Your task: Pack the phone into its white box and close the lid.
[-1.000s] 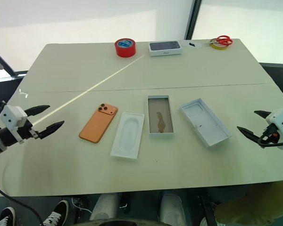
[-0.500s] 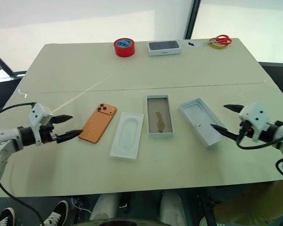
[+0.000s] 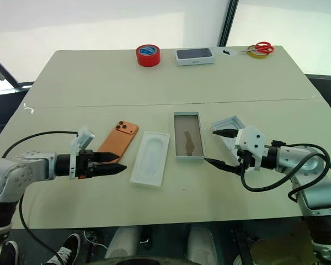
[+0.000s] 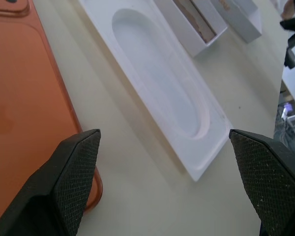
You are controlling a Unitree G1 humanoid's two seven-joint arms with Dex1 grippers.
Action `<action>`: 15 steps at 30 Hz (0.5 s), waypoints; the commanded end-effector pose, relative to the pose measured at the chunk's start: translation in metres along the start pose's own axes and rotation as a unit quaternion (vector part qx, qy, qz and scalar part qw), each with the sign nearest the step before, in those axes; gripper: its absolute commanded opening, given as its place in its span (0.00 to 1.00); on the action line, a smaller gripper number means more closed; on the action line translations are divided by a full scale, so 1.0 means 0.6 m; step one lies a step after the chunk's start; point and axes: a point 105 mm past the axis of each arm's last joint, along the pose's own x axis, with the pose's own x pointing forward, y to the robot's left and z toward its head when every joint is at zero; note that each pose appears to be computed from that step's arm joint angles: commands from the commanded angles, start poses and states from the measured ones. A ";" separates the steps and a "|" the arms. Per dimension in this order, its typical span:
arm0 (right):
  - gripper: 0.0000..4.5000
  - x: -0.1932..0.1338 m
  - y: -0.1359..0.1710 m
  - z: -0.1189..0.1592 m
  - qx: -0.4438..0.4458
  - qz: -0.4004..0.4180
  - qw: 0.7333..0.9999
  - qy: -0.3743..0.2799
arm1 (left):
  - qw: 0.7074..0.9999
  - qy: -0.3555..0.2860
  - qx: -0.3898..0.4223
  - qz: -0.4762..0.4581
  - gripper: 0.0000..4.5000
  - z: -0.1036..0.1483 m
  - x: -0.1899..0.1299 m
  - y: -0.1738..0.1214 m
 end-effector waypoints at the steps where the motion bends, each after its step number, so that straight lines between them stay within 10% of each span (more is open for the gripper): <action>1: 0.98 0.000 -0.005 0.014 -0.022 -0.009 1.000 -0.011 | 0.999 0.004 -0.044 -0.005 0.98 -0.008 0.019 0.005; 13: 0.98 -0.003 -0.005 0.006 -0.026 -0.025 0.999 -0.003 | 0.997 0.007 -0.079 -0.017 0.98 -0.023 0.078 0.001; 15: 1.00 -0.003 -0.008 0.007 -0.028 -0.031 0.999 -0.004 | 0.996 0.010 -0.087 -0.008 0.86 -0.027 0.081 0.006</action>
